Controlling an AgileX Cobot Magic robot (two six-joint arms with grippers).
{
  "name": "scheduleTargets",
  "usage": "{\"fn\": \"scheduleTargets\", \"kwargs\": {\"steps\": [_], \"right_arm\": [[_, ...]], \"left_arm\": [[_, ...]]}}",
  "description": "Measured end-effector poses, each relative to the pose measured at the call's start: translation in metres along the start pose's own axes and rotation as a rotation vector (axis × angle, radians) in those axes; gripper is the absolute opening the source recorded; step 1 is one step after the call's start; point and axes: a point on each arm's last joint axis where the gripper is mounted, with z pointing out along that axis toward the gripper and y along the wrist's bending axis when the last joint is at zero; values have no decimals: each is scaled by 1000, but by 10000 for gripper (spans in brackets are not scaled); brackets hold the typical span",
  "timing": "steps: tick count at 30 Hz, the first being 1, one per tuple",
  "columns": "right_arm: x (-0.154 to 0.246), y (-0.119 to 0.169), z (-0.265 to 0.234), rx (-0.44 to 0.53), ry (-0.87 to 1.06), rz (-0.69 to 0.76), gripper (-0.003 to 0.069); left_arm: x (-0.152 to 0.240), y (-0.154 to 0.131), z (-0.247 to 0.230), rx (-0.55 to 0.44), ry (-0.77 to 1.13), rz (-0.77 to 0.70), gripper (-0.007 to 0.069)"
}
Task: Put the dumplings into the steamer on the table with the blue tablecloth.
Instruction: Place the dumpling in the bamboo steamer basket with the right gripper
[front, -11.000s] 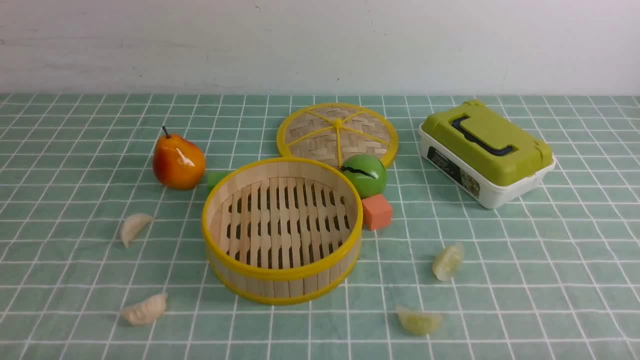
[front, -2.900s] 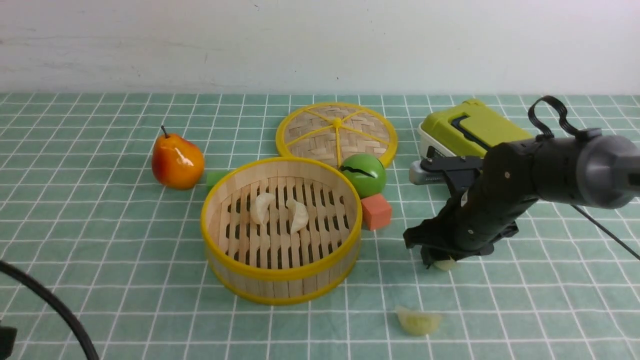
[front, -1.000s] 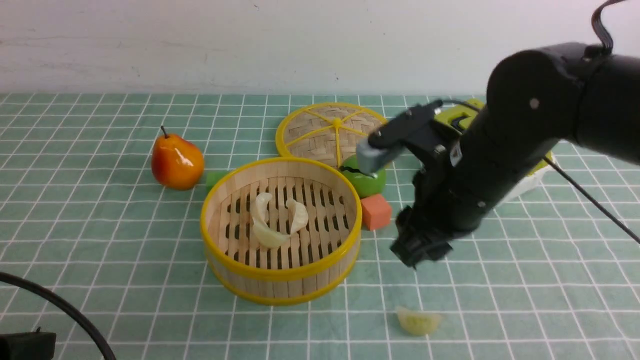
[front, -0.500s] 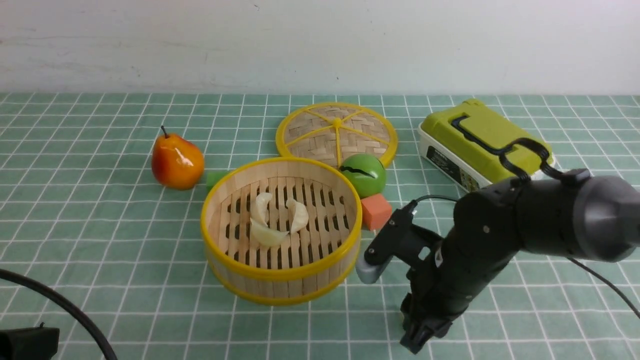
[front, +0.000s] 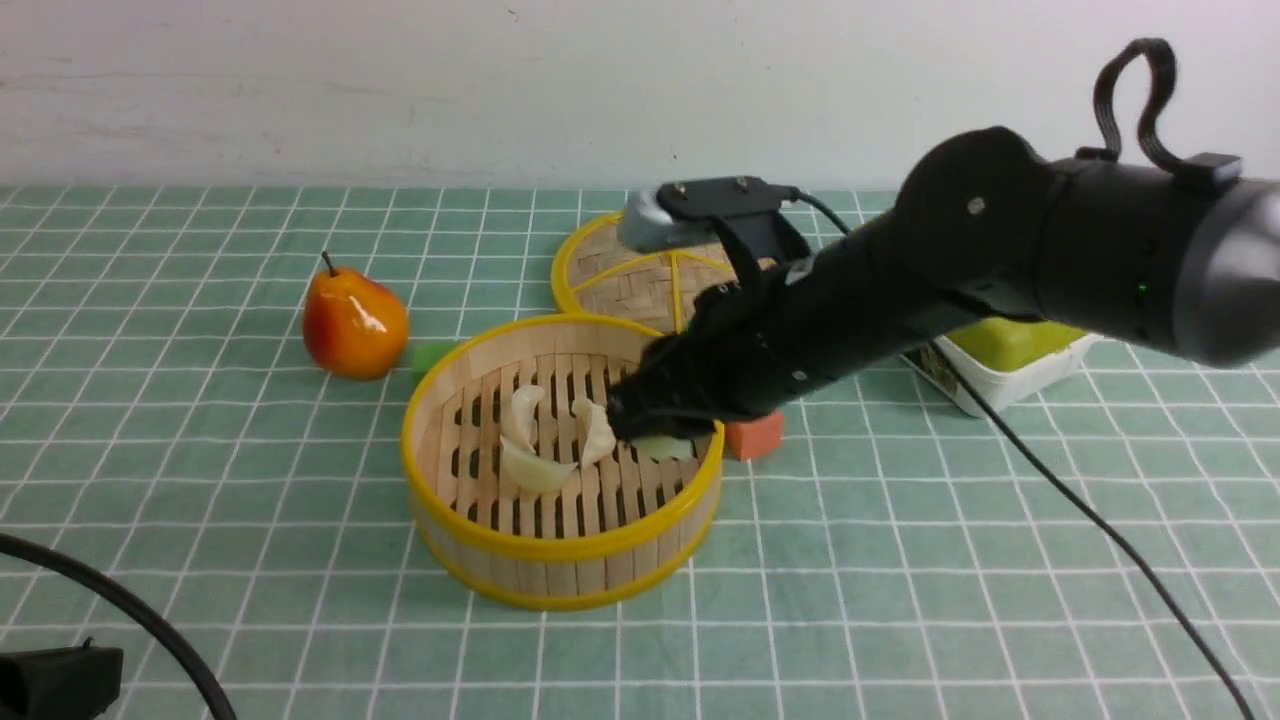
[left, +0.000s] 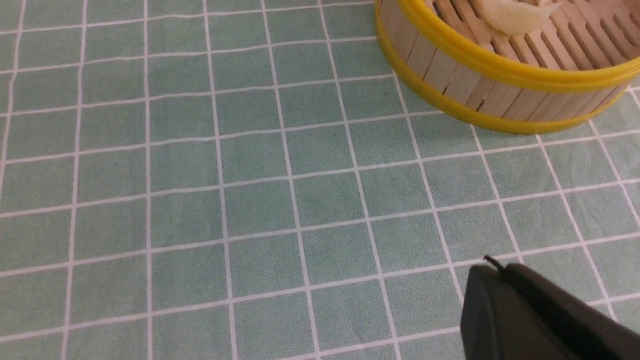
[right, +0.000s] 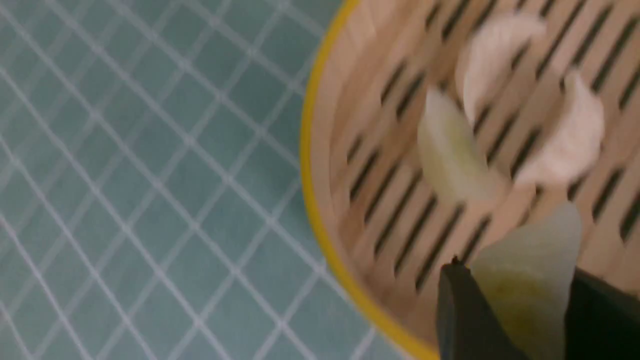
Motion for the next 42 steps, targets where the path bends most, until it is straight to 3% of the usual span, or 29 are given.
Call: {"fn": "scheduleTargets", "kwargs": {"steps": [12, 27, 33, 42], "right_arm": [[7, -34, 84, -9, 36, 74, 207], [7, -19, 78, -96, 106, 116, 207], [-12, -31, 52, -60, 66, 88, 207], [11, -53, 77, 14, 185, 143, 207]], "left_arm": [[0, 0, 0, -1, 5, -2, -3], [2, 0, 0, -1, 17, -10, 6], [2, 0, 0, -1, 19, -11, 6], [1, 0, 0, 0, 16, -10, 6]]}}
